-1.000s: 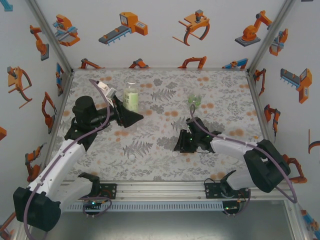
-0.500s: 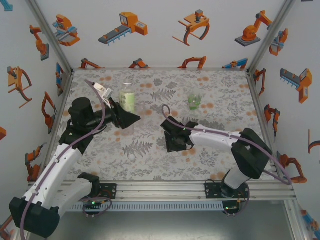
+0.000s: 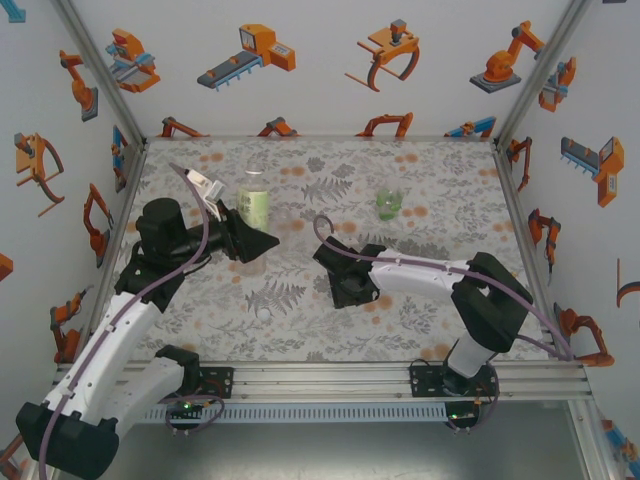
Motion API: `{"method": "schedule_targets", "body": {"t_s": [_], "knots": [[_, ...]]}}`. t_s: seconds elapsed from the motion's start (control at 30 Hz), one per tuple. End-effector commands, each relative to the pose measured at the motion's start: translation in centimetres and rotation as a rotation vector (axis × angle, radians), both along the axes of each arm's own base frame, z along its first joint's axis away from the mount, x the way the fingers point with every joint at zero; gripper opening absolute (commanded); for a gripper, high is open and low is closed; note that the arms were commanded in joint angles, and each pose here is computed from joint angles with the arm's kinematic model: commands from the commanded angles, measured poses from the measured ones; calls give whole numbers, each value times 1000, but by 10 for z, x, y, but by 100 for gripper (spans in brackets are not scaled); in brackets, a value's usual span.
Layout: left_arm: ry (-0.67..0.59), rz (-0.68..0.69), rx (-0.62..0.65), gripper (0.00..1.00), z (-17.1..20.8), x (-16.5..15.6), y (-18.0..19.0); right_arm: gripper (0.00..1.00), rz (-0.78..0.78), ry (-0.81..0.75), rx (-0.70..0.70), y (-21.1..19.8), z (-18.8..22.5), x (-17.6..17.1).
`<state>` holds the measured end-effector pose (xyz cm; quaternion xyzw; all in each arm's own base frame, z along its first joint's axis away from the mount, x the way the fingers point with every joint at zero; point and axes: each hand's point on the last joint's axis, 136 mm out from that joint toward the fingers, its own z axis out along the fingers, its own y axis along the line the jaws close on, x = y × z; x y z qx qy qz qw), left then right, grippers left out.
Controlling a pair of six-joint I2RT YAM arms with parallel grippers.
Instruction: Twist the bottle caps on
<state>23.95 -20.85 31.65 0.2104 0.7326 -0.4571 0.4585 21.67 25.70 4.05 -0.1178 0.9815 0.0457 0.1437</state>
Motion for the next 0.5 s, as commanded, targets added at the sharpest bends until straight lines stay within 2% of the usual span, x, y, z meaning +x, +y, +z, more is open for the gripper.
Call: {"method": "schedule_targets", "body": {"t_s": [0.0, 0.2, 0.47], "knots": [[-63, 1, -8, 0, 18, -3, 1, 44, 2, -24, -21, -7, 5, 0], [-65, 3, -12, 0, 17, -2, 1, 44, 0, -46, 13, -5, 13, 1], [-52, 4, -12, 0, 16, -1, 1, 47, -23, -7, -5, -10, 1, -4]]}}
